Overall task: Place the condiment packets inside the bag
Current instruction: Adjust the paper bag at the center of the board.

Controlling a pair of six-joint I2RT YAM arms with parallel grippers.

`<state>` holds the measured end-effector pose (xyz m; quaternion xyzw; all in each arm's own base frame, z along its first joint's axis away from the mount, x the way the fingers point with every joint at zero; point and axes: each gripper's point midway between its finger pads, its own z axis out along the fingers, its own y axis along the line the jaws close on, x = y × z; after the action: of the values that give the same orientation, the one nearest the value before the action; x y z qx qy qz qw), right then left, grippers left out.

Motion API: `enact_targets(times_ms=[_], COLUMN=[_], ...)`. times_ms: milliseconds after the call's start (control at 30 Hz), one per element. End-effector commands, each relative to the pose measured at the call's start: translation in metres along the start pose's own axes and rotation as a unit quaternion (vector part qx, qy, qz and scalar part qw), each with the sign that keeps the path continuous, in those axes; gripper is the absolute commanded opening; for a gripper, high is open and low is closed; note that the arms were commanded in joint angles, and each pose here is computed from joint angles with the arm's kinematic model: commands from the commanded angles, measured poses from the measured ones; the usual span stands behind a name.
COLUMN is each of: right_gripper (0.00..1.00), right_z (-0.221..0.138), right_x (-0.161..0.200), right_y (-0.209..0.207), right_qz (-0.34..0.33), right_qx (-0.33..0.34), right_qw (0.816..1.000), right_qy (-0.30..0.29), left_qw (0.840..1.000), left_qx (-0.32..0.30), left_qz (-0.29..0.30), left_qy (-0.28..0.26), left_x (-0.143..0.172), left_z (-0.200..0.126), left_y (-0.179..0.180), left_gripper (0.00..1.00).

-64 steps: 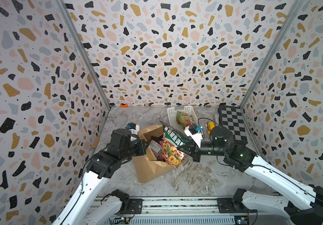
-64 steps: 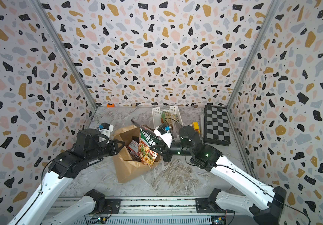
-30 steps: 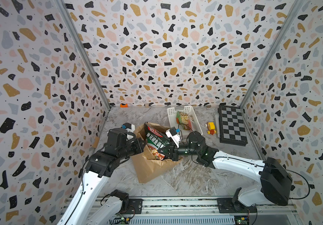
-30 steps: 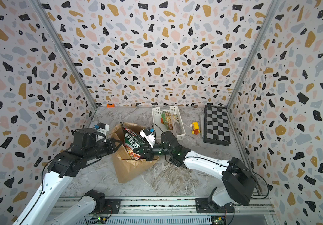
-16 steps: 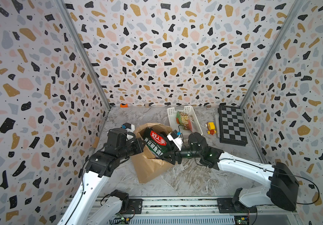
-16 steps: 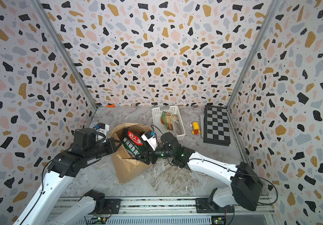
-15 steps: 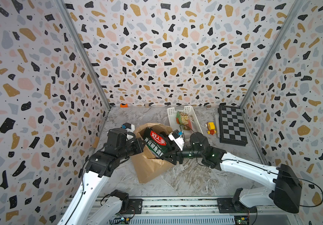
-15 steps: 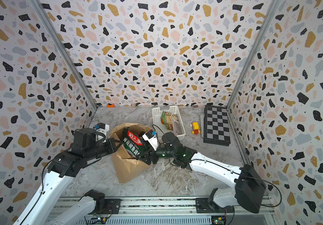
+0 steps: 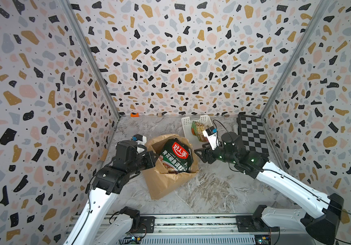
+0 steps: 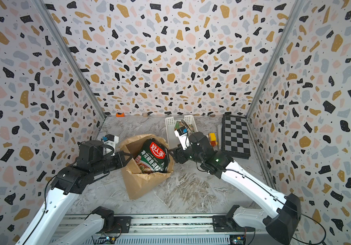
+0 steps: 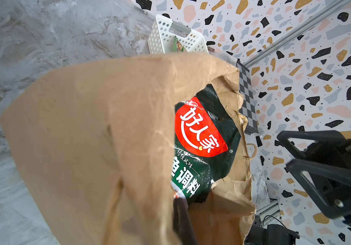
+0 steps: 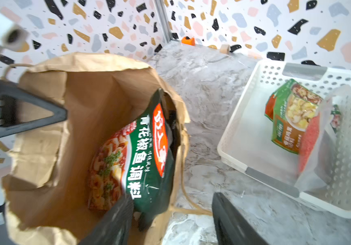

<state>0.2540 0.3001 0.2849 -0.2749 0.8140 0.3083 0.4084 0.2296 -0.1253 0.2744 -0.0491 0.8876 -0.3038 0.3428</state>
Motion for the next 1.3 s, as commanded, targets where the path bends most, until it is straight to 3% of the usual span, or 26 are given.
enact_targets(times_ms=[0,167,367,433,567,733,867,1100,1167,1267], right_gripper=[0.61,0.52,0.02,0.00,0.00,0.00,0.00,0.00,0.00,0.00], right_z=[0.011,0.031,0.034,0.029,-0.005,-0.040,-0.026,0.010,0.012,0.012], right_x=[0.012,0.020,0.019,0.011,-0.040,-0.082,-0.074,-0.032,-0.030,-0.035], right_y=[0.002,0.005,-0.006,-0.002,0.024,0.070,0.076,0.047,0.040,0.032], right_qz=[0.000,0.002,-0.001,-0.005,-0.035,-0.022,0.009,0.034,0.032,0.034], right_qx=[-0.005,-0.027,-0.006,-0.016,-0.046,-0.145,-0.175,-0.123,-0.105,-0.092], right_qw=[0.999,0.997,0.997,0.998,0.998,0.989,0.984,0.990,0.992,0.993], right_qy=[0.049,0.071,0.072,0.064,0.032,0.005,0.022,0.066,0.066,0.060], left_qw=[0.999,0.999,0.999,0.999,0.998,0.997,0.998,0.996,0.996,0.997], left_qx=[0.023,0.024,0.019,0.019,0.007,-0.032,-0.049,-0.082,-0.075,-0.059], left_qz=[0.023,0.025,0.032,0.034,0.052,0.067,0.045,0.045,0.043,0.042], left_qy=[-0.019,-0.014,-0.012,-0.017,-0.019,-0.010,0.006,0.003,0.015,0.032], left_x=[-0.007,-0.007,-0.007,-0.010,-0.032,-0.048,-0.041,-0.037,-0.034,-0.033], left_z=[-0.004,-0.003,-0.006,-0.008,-0.025,-0.026,-0.012,-0.008,-0.001,0.005], left_y=[-0.009,-0.010,-0.010,-0.012,-0.026,-0.021,-0.002,0.018,0.018,0.013], left_gripper=[0.00,0.00,0.00,0.00,0.00,0.00,0.00,0.00,0.08,0.29])
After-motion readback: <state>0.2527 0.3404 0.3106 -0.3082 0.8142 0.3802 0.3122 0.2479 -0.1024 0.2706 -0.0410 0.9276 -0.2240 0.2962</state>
